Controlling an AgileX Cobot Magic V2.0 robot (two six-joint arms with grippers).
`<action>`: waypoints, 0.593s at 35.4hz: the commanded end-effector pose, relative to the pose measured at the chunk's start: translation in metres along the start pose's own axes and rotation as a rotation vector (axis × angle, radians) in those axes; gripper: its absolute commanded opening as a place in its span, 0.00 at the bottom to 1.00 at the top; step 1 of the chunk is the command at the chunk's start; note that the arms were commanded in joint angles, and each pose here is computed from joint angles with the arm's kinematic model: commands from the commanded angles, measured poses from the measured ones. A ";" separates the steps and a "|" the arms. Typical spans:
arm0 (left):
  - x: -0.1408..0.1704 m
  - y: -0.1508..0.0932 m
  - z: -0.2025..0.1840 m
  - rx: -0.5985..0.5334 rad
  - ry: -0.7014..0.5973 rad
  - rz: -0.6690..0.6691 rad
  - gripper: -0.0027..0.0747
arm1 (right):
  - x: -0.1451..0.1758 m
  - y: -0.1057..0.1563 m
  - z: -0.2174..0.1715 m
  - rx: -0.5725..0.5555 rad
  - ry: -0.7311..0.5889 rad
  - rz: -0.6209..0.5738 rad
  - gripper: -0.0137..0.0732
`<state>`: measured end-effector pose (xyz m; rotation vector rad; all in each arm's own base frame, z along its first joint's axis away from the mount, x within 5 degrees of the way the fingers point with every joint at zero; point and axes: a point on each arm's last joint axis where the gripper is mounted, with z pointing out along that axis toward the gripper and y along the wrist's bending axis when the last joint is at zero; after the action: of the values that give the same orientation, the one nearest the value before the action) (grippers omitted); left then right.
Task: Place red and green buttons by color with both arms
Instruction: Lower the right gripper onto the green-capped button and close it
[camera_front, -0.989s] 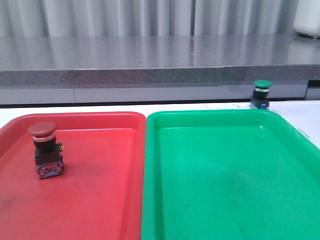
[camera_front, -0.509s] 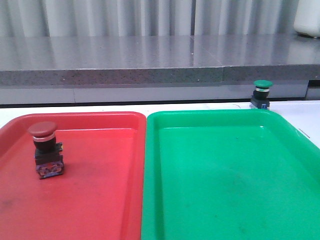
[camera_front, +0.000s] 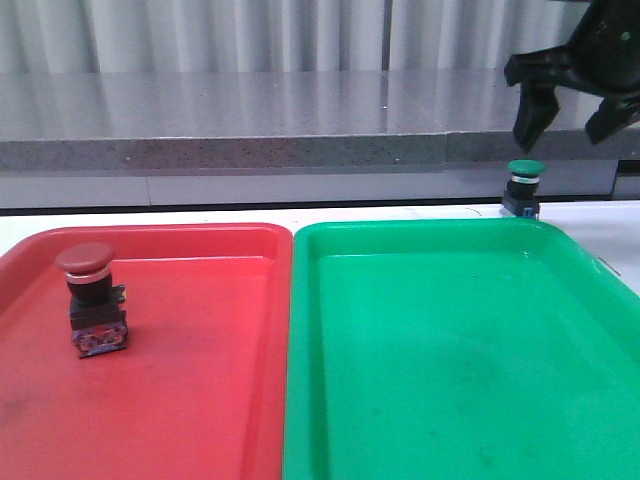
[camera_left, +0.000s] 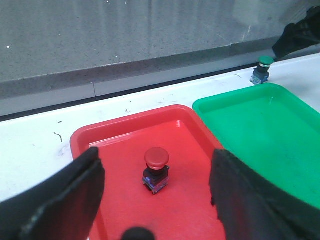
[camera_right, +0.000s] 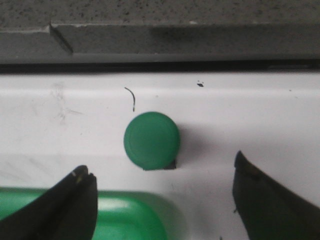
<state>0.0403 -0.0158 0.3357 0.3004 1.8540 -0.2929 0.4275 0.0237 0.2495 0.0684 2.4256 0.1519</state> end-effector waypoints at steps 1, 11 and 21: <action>-0.014 -0.001 -0.003 0.010 -0.091 -0.006 0.60 | -0.027 0.005 0.000 -0.020 -0.101 0.001 0.82; -0.014 -0.001 -0.003 0.010 -0.091 -0.006 0.60 | -0.033 0.003 0.039 -0.018 -0.086 0.003 0.82; -0.014 -0.001 -0.003 0.010 -0.091 -0.006 0.60 | -0.033 0.004 0.042 -0.024 -0.070 0.011 0.49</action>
<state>0.0403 -0.0158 0.3357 0.3004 1.8540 -0.2929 0.4797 0.0269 0.1947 0.0865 2.4907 0.1684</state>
